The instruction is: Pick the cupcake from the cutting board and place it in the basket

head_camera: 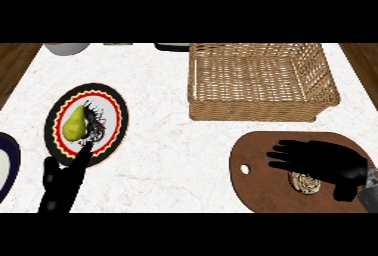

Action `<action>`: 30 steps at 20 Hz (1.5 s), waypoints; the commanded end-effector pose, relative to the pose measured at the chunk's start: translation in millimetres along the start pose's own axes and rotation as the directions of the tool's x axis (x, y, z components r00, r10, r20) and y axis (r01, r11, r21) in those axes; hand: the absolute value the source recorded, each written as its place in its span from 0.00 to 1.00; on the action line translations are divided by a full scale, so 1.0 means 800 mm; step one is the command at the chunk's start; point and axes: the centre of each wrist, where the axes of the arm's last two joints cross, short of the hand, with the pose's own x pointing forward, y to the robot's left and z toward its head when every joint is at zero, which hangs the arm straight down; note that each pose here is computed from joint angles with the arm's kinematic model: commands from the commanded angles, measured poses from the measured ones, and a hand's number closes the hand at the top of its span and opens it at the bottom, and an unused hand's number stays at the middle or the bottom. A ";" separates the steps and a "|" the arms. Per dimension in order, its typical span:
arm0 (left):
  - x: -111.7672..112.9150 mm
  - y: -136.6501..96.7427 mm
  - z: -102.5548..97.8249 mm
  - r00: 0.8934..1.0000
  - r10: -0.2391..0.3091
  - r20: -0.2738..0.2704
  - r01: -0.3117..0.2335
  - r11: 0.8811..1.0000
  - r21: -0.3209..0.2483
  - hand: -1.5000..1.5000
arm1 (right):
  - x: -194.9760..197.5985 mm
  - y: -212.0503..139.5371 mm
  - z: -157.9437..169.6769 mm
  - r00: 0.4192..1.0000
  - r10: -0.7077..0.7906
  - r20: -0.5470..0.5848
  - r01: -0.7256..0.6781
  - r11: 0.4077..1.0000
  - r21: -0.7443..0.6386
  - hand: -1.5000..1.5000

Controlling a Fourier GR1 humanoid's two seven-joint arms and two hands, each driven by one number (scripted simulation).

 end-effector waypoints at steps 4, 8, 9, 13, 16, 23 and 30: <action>-0.005 0.005 0.000 0.997 0.015 -0.076 -0.015 1.000 0.006 0.50 | 0.021 0.014 -0.026 1.000 -0.020 0.012 0.020 1.000 -0.014 0.00; -0.003 0.001 -0.012 0.998 0.004 -0.067 -0.004 1.000 0.002 0.50 | 0.002 0.013 -0.020 0.994 0.087 0.065 -0.085 0.996 -0.020 1.00; -0.001 0.012 -0.004 0.998 0.006 -0.062 -0.005 1.000 0.004 0.50 | 0.004 0.006 -0.021 0.992 0.111 0.062 -0.109 0.994 -0.031 1.00; 0.008 -0.018 -0.003 0.998 0.000 -0.066 0.000 1.000 0.001 0.50 | 0.001 0.028 -0.019 0.985 0.158 0.067 -0.153 0.985 -0.077 1.00; 0.001 0.016 -0.001 0.998 0.013 -0.064 -0.013 1.000 0.004 0.50 | -0.011 0.027 -0.031 0.983 0.171 0.070 -0.165 0.983 -0.081 1.00; -0.013 0.006 0.010 0.997 0.009 -0.074 -0.007 1.000 0.026 0.50 | 0.050 0.012 -0.136 0.918 -0.173 -0.357 0.105 0.974 -0.202 1.00; -0.015 -0.002 0.011 0.997 0.006 -0.078 -0.005 1.000 0.013 0.50 | 0.108 -0.049 -0.188 0.740 -0.350 -0.574 0.096 0.900 -0.425 1.00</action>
